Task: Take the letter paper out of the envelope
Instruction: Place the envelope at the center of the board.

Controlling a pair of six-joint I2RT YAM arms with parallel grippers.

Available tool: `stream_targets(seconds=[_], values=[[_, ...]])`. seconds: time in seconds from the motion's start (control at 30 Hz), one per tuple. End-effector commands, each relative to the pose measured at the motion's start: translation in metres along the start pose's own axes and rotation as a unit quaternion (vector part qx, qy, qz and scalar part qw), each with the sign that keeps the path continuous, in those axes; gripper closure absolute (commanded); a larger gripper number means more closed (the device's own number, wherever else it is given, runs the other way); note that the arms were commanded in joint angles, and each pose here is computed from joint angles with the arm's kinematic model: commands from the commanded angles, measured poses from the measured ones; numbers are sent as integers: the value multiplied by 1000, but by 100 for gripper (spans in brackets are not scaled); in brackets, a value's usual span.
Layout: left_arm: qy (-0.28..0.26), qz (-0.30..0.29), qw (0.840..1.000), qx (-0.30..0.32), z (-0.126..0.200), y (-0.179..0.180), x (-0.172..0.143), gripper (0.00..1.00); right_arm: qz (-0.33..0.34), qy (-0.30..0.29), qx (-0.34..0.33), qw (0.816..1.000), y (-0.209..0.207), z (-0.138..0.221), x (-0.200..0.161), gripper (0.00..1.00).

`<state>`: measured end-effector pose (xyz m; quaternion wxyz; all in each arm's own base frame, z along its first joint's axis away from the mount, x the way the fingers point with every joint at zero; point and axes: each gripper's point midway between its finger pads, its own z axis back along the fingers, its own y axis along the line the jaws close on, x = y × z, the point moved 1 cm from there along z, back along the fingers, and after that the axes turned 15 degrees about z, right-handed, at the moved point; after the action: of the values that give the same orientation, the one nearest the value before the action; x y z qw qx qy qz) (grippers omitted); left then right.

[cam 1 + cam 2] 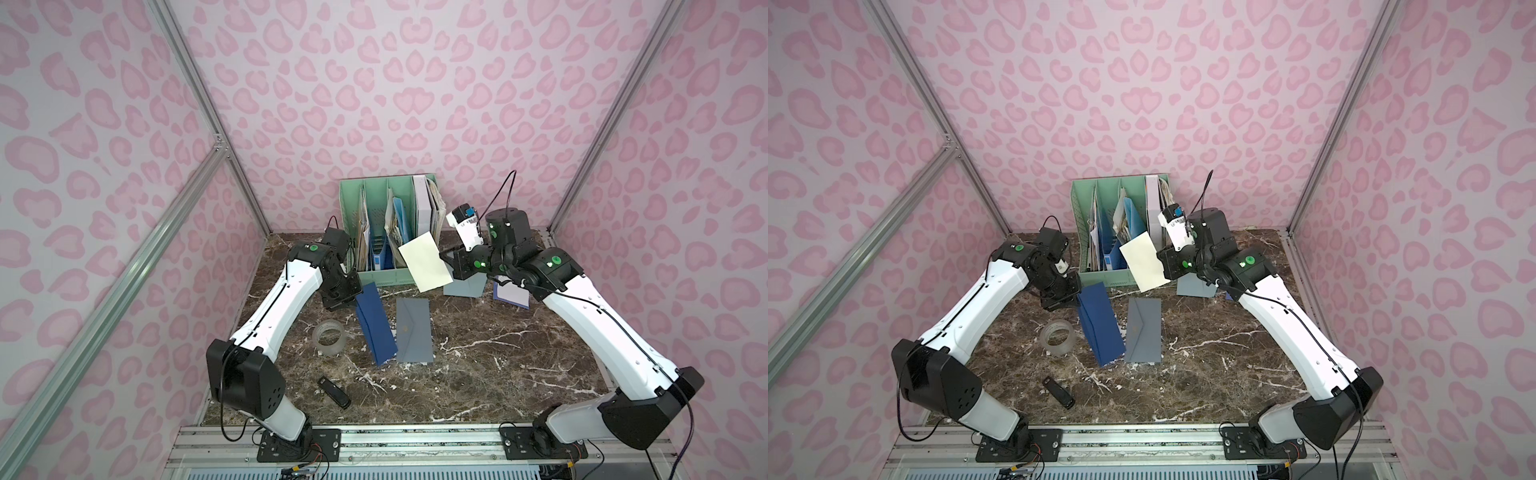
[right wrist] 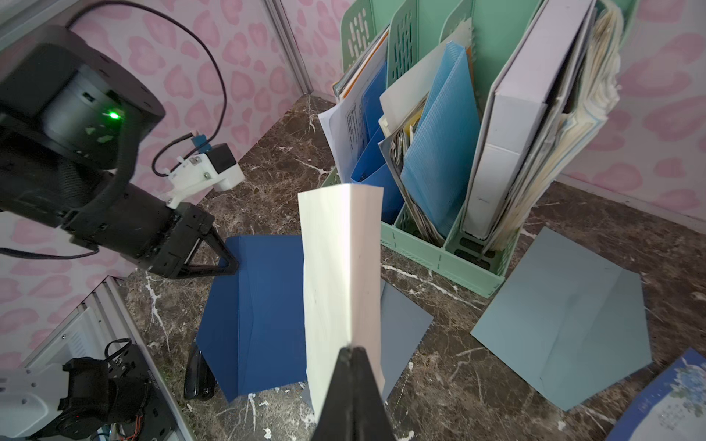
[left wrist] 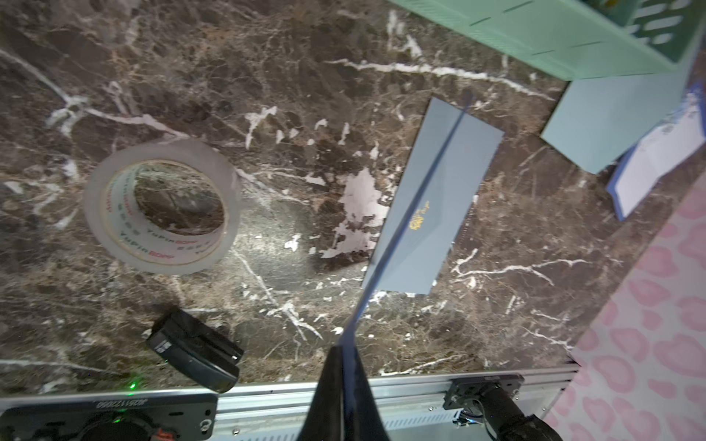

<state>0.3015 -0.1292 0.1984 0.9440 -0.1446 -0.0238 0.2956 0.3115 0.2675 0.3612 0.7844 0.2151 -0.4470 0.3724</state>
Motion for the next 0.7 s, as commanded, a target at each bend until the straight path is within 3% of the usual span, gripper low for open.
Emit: stream_targets(seconds=[0.0, 0.63, 0.67], values=[[-2, -28, 998, 60, -10, 20, 4, 100, 4, -16, 13, 1000, 3, -3, 6, 100], [-25, -113, 982, 151, -74, 22, 63, 100, -9, -3, 7, 1000, -2, -5, -11, 100], [-21, -113, 982, 152, -78, 22, 63, 92, -12, -2, 7, 1000, -3, -5, -12, 100]])
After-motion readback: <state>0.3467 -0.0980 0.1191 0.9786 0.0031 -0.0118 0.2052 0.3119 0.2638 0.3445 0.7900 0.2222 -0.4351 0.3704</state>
